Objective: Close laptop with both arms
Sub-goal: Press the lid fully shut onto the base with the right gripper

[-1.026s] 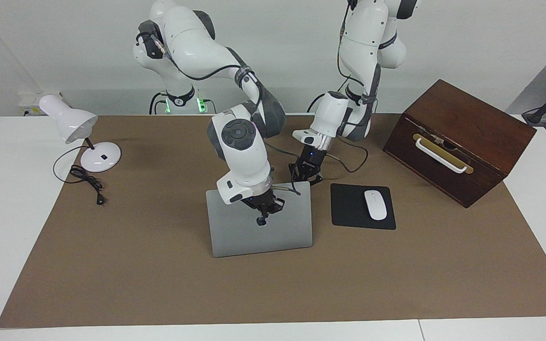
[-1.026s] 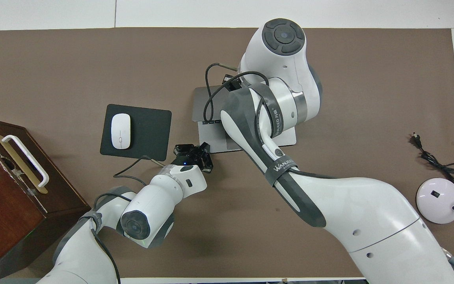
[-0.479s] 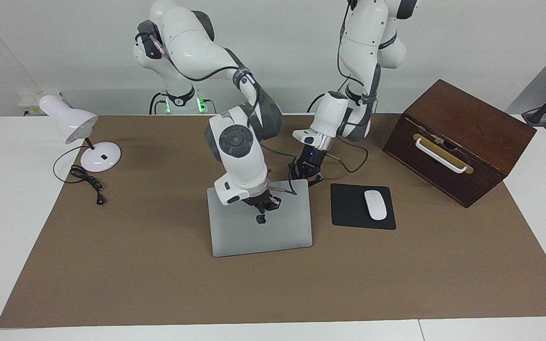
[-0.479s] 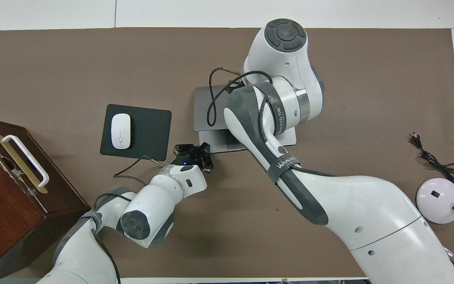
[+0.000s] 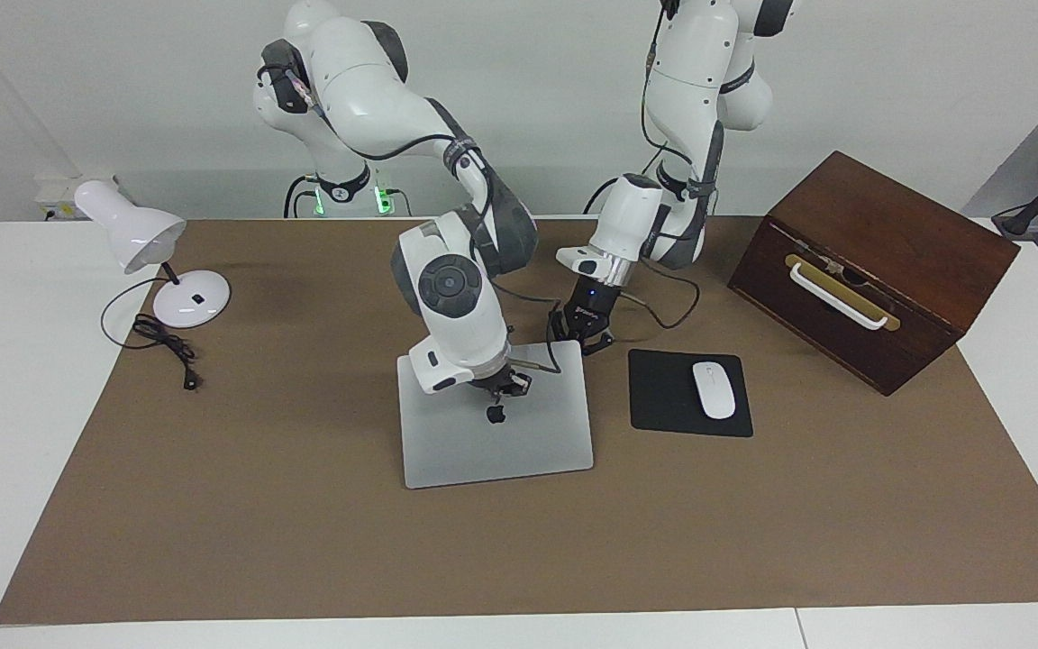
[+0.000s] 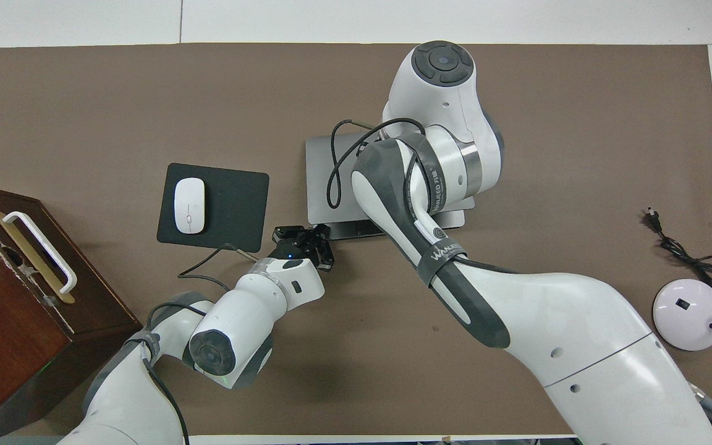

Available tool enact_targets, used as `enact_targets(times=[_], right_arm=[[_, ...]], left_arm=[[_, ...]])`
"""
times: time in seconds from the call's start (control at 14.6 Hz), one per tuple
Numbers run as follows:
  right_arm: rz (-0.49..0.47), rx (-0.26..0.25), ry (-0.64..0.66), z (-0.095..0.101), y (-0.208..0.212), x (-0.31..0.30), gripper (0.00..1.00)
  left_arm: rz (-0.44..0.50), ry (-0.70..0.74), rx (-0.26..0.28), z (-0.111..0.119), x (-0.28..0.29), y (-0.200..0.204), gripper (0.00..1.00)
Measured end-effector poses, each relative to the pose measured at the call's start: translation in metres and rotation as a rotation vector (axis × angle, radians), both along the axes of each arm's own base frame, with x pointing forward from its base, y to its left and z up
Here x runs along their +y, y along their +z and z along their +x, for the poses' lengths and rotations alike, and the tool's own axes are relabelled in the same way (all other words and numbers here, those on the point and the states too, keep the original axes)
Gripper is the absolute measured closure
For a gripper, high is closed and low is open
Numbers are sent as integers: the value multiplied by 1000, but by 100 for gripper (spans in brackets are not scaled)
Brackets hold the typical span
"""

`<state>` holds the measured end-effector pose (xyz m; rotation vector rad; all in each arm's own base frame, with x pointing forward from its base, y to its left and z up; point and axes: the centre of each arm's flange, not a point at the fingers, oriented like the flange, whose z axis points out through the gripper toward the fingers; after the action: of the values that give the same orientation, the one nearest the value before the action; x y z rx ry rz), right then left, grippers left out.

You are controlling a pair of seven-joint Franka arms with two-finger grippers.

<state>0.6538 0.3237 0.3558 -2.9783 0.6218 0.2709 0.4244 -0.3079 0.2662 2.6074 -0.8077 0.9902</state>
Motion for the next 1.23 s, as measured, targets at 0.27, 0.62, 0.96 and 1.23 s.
enact_targets(times=[0.27,0.62,0.96,1.23], right_arm=[[-10,28,1,-5,-15,-1,99],[3,57,-6,-8,-21,0,99],[1,62,-7,-8,-24,0,99],[1,63,-10,-8,-25,0,99]], left_arm=[[0,0,0,0,0,0,99],[0,0,0,0,0,0,99],[0,0,0,0,0,0,99],[0,1,0,0,0,0,99]])
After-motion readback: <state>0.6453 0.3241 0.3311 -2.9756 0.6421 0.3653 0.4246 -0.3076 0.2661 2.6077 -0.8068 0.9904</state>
